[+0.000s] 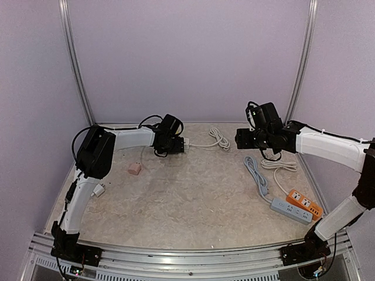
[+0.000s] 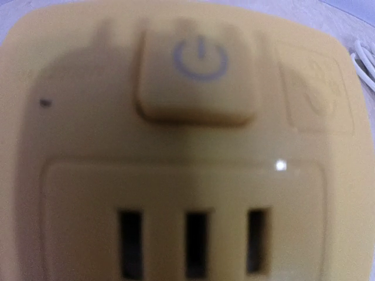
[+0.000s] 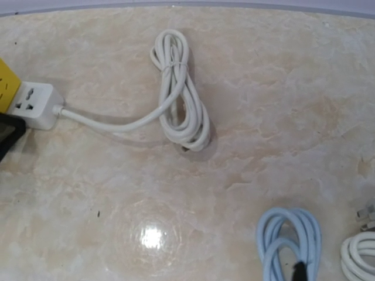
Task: Insert the plug
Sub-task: Move the socket to the center of the board.
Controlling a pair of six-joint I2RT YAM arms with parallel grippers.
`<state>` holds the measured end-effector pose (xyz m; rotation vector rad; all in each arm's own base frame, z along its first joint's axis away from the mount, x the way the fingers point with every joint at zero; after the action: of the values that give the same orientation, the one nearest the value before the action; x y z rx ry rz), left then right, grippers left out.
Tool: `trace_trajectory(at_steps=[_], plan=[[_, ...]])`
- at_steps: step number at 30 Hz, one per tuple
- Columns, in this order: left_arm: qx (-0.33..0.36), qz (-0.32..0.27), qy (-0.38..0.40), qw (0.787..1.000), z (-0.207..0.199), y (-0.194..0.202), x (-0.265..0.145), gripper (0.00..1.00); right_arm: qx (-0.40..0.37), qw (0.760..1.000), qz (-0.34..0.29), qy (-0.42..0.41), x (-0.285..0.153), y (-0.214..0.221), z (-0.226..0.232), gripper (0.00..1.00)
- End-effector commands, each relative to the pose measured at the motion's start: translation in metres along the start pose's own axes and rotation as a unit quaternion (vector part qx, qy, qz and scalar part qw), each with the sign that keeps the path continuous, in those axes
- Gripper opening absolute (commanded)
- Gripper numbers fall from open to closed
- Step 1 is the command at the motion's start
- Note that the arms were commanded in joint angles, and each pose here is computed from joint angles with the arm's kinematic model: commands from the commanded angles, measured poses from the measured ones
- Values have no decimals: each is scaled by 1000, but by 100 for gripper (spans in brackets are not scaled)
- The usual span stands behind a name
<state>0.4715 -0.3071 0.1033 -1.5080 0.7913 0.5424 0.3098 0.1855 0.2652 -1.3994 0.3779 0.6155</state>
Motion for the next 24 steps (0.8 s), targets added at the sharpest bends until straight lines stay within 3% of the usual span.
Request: trace_trajectory(at_steps=[1,16,24], plan=[[-32,34,5,999,11,2,12,79,2,1000,3,7,2,-1,-4,71],[-74,77,8,994,25,-11,21,82,3,1000,17,15,6,12,-8,71],[-66,80,8,995,26,4,17,83,10,999,32,25,0,28,-18,73]])
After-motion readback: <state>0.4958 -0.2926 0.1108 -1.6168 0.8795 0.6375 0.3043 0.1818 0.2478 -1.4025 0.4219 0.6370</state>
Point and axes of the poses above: each gripper's point midway between its finger pads, its own x axis out along the fingers, its own z axis along the line the jaws close on, y = z × x, the point moved 10 cm from there along -x, back along the fingers, and after that the axes turned 3 degrees about x, right-handed, at the moved point
